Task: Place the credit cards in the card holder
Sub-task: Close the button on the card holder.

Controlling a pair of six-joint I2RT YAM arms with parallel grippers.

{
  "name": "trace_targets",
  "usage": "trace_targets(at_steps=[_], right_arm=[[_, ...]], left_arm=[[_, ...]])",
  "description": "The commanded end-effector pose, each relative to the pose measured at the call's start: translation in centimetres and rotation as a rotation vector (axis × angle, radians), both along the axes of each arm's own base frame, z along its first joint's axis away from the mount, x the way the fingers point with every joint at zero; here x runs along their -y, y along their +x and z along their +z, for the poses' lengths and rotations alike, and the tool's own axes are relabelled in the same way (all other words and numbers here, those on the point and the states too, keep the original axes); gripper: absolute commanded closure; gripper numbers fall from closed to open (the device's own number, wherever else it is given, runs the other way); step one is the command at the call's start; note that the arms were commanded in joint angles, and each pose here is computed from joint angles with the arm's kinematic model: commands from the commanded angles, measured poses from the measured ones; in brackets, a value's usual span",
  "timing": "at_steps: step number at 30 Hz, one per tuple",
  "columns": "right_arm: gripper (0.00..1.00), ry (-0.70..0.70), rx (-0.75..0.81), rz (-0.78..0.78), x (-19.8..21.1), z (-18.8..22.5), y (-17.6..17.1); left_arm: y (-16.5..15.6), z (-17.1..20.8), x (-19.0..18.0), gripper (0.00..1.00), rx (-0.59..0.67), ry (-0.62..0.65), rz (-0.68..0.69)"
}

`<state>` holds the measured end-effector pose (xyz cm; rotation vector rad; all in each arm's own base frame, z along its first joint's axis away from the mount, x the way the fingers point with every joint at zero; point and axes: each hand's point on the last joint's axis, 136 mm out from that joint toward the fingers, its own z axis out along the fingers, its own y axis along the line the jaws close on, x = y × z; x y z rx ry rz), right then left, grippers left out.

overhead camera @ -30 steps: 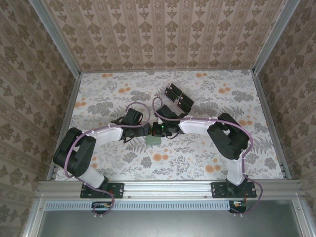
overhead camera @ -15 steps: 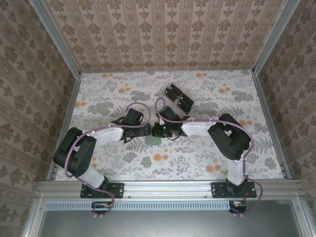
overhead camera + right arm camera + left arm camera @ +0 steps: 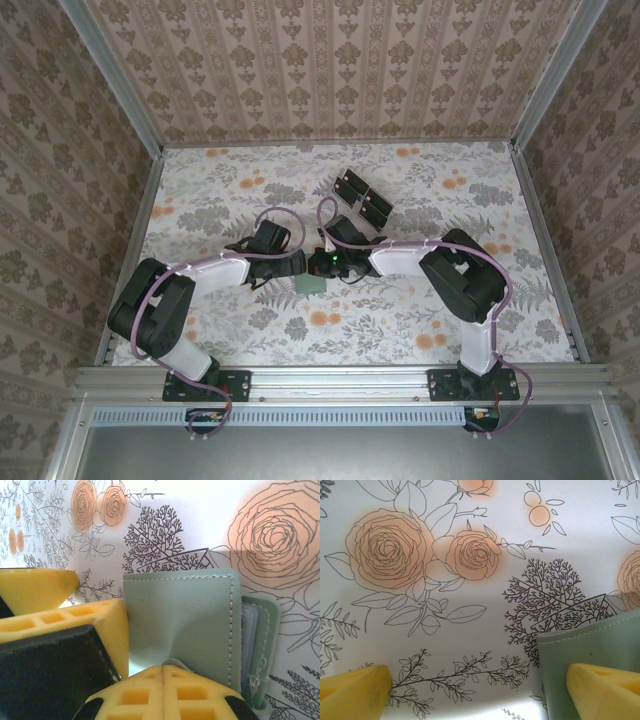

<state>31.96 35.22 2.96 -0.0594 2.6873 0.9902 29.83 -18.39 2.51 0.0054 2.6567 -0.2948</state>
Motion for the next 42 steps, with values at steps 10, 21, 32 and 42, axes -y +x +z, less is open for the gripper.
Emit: trace_targets(at_steps=[10, 21, 32, 42], right_arm=[[1.00, -0.228, -0.184, -0.038, 4.9, -6.0, -3.5], [0.47, 0.048, 0.075, 0.006, 0.7, 6.8, -0.5], [0.17, 0.032, 0.263, -0.080, 5.7, 14.5, -0.4], [0.00, -0.145, 0.432, -0.325, 18.0, 18.9, -0.3]], left_arm=[[-2.0, -2.0, 0.5, 0.00, -0.086, 0.013, -0.051], [-0.8, 0.2, 1.1, 0.00, -0.037, 0.000, -0.061], [1.8, 6.6, 2.3, 0.00, 0.115, -0.066, -0.109], [4.6, 16.3, -1.0, 0.00, 0.381, -0.027, -0.046]])
